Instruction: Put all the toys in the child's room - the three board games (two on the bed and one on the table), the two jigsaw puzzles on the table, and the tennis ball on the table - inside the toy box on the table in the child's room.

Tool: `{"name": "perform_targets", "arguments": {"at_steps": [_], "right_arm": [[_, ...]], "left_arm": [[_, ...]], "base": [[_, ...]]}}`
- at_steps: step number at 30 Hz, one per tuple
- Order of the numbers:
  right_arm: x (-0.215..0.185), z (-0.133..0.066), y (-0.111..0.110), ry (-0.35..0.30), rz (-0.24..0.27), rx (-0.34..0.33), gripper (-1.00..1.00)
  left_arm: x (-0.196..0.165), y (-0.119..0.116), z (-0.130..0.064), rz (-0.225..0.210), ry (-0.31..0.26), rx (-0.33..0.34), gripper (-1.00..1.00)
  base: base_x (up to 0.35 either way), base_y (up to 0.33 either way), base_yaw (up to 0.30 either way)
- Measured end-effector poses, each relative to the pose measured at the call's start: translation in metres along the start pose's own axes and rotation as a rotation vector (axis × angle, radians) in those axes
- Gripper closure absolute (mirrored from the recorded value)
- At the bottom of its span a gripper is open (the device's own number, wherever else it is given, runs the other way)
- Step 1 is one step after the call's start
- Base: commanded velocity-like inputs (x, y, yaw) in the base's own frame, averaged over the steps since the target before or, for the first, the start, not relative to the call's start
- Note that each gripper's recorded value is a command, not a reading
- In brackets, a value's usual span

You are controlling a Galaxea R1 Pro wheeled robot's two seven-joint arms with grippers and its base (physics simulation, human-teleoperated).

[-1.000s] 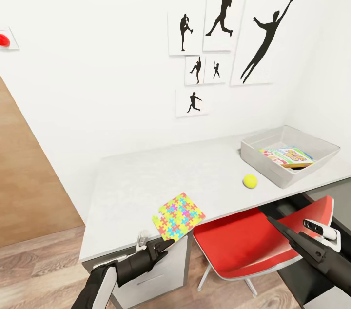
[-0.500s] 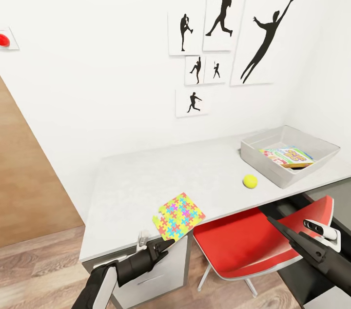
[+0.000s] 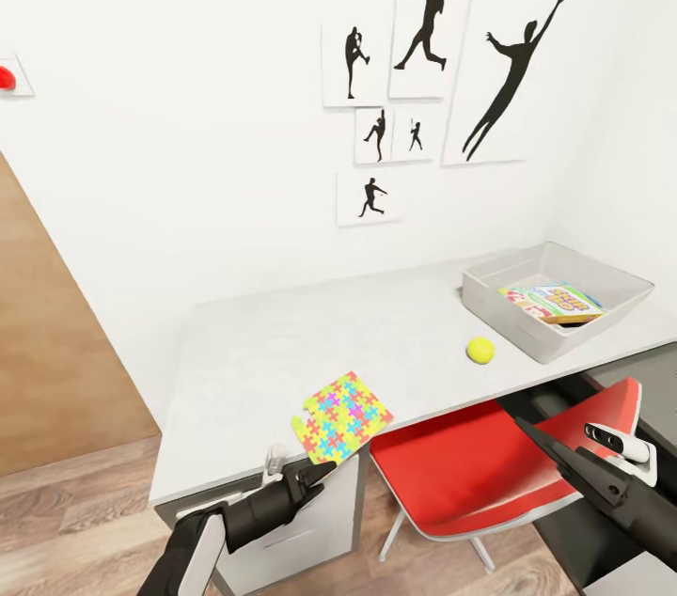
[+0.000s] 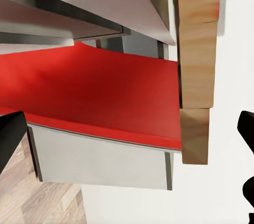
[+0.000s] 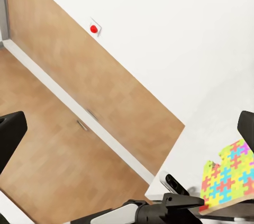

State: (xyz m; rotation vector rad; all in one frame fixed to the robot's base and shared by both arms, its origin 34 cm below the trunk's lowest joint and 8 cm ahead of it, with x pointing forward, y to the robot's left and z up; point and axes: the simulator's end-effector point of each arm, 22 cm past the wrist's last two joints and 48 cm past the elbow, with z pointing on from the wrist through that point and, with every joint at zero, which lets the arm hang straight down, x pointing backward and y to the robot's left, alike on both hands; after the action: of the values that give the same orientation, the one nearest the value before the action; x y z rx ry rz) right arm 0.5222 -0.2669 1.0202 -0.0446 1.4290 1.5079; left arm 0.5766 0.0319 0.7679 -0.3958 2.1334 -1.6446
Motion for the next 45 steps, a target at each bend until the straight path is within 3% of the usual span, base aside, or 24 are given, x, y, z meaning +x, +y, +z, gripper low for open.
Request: {"name": "perform_targets", "arguments": {"at_steps": [42,43,45], "right_arm": [[0.0000,0.0000,0.0001,0.000,0.000,0.000,-1.00],[0.0000,0.0000,0.0001,0.000,0.000,0.000,-1.00],[0.0000,0.0000,0.0001,0.000,0.000,0.000,-1.00]], "left_arm": [[-0.0018,-0.0017,-0.0008,-0.006,-0.006,0.008,-1.00],[-0.0018,-0.0017,-0.0008,-0.006,-0.006,0.008,1.00],[-0.0017,-0.0018,-0.0009,-0.009,-0.005,0.009,1.00]], "base": [[0.019,0.004,0.000],[0.000,0.000,0.000],[0.000,0.000,0.000]]}}
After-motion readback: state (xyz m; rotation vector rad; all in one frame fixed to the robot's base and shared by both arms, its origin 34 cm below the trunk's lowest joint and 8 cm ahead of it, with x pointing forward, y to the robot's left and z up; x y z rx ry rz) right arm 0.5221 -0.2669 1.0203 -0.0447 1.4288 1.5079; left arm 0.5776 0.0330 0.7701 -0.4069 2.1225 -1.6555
